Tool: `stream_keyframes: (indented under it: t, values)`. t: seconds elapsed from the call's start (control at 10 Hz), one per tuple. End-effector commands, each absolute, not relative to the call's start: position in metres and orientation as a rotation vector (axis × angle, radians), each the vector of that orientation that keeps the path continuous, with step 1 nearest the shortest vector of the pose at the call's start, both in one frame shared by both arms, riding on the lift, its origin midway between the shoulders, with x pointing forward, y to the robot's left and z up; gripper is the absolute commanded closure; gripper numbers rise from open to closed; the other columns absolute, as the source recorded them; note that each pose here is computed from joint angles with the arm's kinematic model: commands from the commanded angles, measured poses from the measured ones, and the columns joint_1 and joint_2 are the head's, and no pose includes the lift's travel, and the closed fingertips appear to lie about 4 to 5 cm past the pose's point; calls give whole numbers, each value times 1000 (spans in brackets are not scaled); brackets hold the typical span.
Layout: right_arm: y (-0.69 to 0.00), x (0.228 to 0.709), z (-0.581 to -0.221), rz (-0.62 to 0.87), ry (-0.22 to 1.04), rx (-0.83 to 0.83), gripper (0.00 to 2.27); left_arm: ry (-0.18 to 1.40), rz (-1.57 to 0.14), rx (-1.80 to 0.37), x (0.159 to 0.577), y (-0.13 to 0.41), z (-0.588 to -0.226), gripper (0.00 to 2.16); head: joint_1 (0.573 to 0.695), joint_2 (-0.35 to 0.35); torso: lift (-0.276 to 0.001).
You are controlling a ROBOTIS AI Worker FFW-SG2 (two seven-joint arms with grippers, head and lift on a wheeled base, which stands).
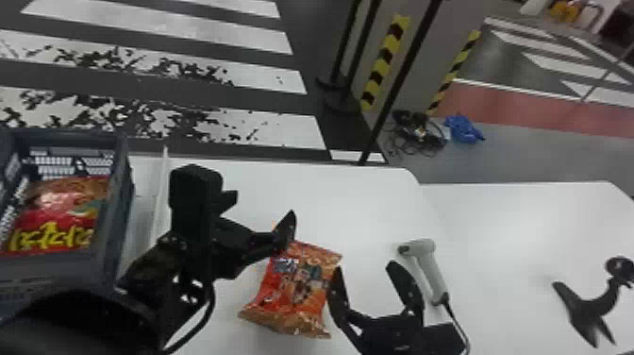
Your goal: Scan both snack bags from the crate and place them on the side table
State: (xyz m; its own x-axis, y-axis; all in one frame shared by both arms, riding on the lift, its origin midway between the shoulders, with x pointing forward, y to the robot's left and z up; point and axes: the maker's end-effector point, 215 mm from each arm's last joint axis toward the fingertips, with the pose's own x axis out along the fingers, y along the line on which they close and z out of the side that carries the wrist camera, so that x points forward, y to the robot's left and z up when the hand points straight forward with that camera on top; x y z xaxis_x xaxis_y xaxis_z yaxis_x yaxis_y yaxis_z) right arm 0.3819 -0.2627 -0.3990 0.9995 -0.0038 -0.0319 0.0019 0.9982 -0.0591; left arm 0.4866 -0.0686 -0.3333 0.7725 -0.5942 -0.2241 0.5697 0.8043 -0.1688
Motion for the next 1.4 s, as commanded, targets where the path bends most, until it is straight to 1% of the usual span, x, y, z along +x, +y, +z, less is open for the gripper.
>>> stream_keyframes:
  t: [0.0,0.2,0.3,0.4,0.6,0.7,0.8,0.9,1.1,1.3]
  values:
    - [-262,383,-404,-3,50,-52,76,162,-559,-97,500,-40,-300,70,695,-350,-98]
    - [-262,387,-403,-5,87,-23,76,32,-462,-64,513,26,-281,80,695,-350,-98]
    - [-261,389,-405,0,110,-8,76,2,-411,-35,515,63,-282,83,695,-328,-98]
    - [-261,391,-409,2,136,-4,76,-40,-361,-3,512,99,-276,83,695,-282,-98]
    - [-259,392,-425,13,229,69,76,-39,-270,26,505,159,-281,83,695,-192,-98]
    - [-258,393,-424,18,243,90,76,-55,-254,30,497,173,-280,83,695,-151,-98]
    - [-256,393,-429,24,290,113,76,-55,-240,19,488,184,-283,83,695,-122,-98]
    - [-253,391,-435,40,340,151,76,-61,-242,2,478,187,-286,87,695,-111,-98]
    - [-244,379,-460,77,503,250,76,-70,-242,-15,466,188,-289,87,695,-86,-98]
    - [-230,353,-495,127,718,379,76,-71,-252,-19,457,184,-288,87,695,-76,-98]
